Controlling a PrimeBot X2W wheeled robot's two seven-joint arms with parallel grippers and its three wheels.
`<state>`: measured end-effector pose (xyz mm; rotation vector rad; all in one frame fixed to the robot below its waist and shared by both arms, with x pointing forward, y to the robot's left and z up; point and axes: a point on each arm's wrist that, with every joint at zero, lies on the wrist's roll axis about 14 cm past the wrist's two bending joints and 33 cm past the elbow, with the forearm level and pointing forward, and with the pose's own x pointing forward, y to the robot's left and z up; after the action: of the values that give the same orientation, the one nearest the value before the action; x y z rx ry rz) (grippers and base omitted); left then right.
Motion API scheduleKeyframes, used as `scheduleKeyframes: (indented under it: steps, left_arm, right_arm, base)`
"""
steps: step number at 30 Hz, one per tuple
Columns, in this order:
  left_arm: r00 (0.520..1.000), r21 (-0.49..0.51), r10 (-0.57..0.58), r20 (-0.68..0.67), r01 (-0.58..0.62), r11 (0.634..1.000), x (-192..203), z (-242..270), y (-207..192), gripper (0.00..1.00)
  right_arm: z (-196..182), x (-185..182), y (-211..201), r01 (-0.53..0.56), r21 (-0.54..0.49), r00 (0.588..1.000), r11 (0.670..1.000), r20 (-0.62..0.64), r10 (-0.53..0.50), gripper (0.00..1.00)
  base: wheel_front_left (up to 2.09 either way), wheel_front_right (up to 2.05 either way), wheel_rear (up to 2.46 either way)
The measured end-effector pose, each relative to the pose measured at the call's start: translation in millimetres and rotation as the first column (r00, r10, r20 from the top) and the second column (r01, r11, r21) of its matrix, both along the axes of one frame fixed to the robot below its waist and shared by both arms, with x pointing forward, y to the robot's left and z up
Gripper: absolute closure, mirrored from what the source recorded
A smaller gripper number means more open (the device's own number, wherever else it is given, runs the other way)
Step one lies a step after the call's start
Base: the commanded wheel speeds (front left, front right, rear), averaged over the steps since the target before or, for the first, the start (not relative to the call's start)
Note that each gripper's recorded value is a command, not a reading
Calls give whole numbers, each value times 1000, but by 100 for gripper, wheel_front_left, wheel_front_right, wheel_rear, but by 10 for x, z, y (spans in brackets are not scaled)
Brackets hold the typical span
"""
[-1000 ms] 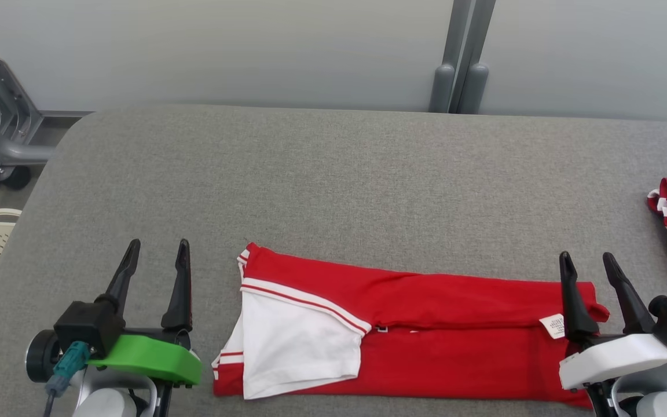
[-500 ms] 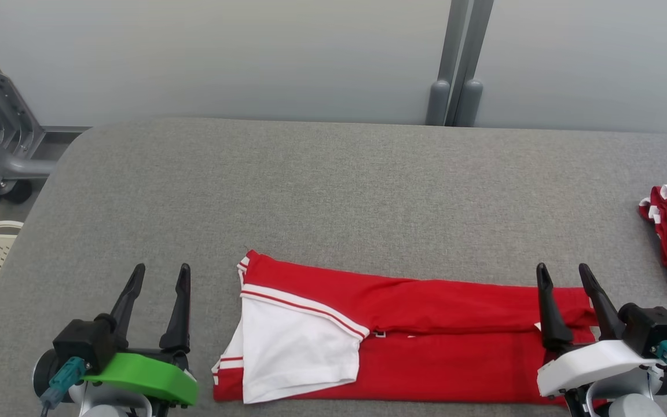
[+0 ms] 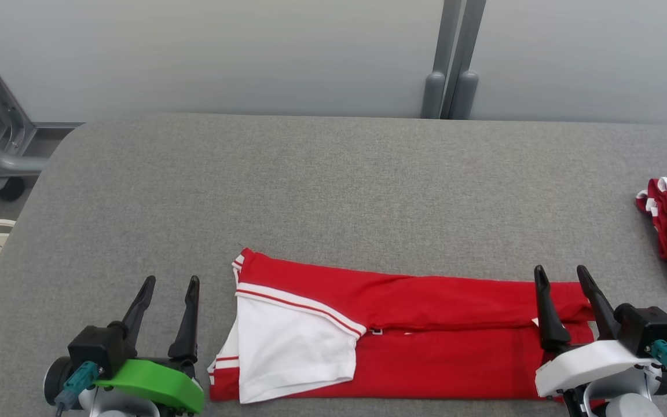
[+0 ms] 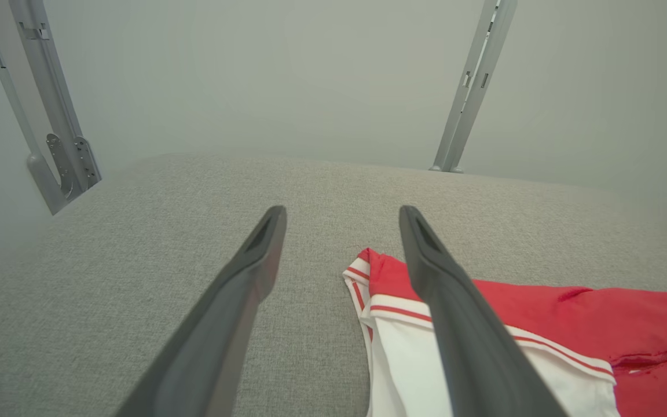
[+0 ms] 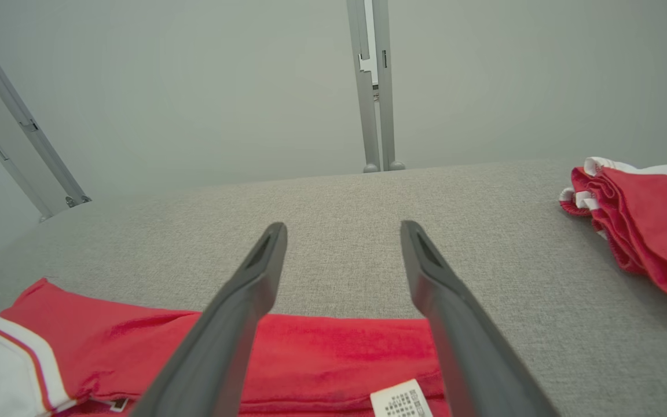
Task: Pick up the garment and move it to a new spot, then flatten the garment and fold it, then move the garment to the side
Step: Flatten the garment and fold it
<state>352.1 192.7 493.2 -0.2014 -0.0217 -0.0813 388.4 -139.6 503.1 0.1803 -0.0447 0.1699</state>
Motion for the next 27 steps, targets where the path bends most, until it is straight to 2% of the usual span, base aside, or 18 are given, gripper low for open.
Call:
scheduleKeyframes:
  steps: [9,14,18,22,27]
  left_arm:
    - [1000,19,-2,-12,2,1000,42,-49,-14,0]
    - [1000,16,-13,-19,14,1000,94,-77,-67,0]
    - [999,13,-20,-36,21,1000,129,-139,-117,0]
    - [998,9,-30,-49,30,999,195,-184,-159,0]
    - [997,12,-29,-65,30,999,266,-240,-162,0]
  right_arm:
    - [13,57,-75,24,-1,1000,1000,0,-24,0]
    - [-185,108,-437,109,-69,984,992,-132,-118,0]
    - [-258,178,-697,163,-113,956,980,-225,-185,0]
    - [-510,158,-725,142,-145,908,979,-374,-187,0]
    - [-675,172,-720,120,-158,867,980,-463,-181,0]
  base:
    - [0,0,0]
    - [0,0,0]
    - [0,0,0]
    - [0,0,0]
    - [0,0,0]
